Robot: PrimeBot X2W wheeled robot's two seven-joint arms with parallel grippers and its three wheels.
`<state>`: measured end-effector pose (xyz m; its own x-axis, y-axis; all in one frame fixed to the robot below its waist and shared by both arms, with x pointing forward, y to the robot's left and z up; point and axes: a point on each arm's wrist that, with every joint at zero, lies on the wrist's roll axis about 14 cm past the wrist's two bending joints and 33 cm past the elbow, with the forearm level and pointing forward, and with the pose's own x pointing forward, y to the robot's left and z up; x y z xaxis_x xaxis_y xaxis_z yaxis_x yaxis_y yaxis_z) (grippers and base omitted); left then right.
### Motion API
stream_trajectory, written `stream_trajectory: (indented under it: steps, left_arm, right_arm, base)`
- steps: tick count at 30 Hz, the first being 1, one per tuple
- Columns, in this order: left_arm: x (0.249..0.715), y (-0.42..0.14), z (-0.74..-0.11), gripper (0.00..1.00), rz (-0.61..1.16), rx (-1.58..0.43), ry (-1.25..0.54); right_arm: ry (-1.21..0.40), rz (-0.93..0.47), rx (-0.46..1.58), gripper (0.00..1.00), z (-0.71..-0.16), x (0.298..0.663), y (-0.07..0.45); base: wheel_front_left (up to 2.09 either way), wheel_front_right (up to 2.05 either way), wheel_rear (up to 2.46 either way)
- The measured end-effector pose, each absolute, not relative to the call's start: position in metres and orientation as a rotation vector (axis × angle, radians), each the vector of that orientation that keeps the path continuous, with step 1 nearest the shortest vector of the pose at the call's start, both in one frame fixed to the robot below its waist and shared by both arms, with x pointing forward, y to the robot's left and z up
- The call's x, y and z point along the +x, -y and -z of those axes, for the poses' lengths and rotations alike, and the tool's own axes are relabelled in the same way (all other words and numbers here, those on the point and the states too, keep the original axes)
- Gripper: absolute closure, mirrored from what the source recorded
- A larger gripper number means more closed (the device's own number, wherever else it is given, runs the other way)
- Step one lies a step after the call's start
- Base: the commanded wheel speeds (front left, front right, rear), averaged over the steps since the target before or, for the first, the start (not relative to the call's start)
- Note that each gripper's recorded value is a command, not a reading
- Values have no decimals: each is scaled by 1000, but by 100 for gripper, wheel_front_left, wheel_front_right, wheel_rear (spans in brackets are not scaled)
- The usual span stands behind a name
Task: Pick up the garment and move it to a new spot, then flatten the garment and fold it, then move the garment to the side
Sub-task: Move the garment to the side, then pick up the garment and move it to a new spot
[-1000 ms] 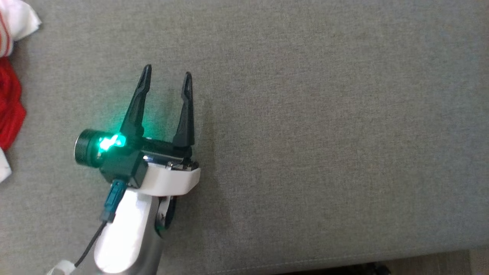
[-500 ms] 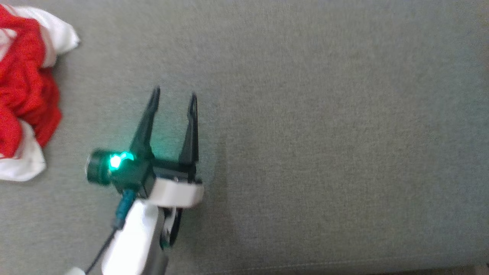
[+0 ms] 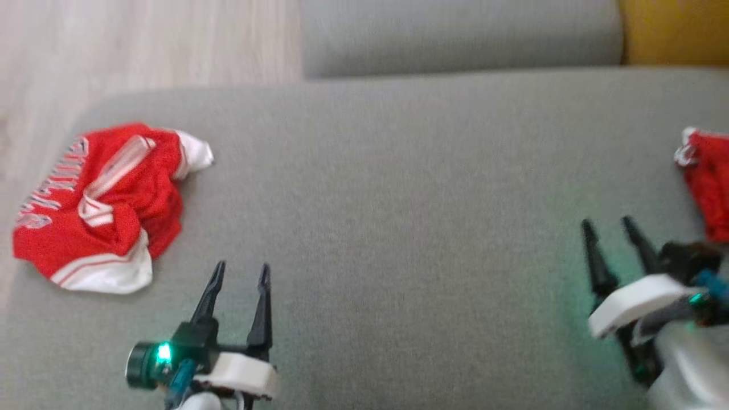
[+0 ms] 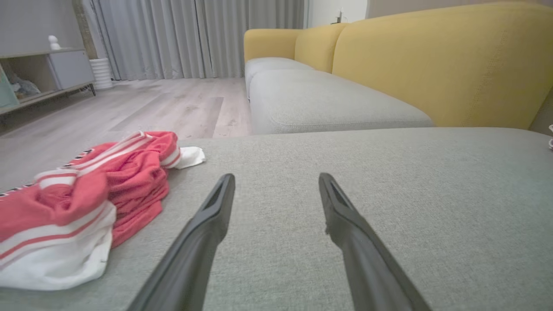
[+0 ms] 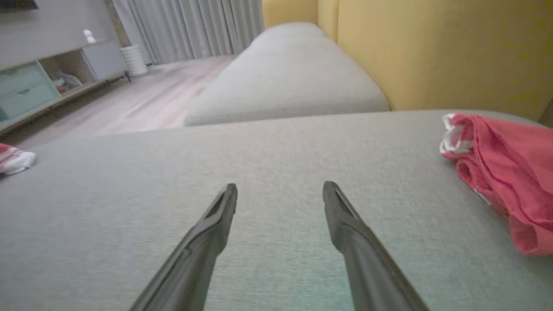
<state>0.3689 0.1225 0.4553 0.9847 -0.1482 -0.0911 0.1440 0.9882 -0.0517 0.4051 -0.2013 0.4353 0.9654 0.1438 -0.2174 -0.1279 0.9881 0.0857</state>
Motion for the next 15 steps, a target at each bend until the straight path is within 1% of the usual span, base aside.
stream_trajectory:
  steps: [3, 6, 10, 15]
  left_arm:
    - [359, -131, -467, 0, 119, -44, -60]
    - [348, -140, -474, 0, 89, -41, -34]
    - [329, -145, -469, 0, 72, -45, -39]
    - [317, -151, -468, 0, 56, -33, -33]
  right_arm:
    - [-154, -180, 101, 0, -451, 385, 173]
    - [-123, -205, 127, 0, -455, 359, 151]
    - [-88, -185, 134, 0, -460, 335, 151]
    - [-74, -176, 116, 0, -460, 319, 153]
  base:
    - [0, 0, 0]
    - [0, 0, 0]
    - [0, 0, 0]
    - [0, 0, 0]
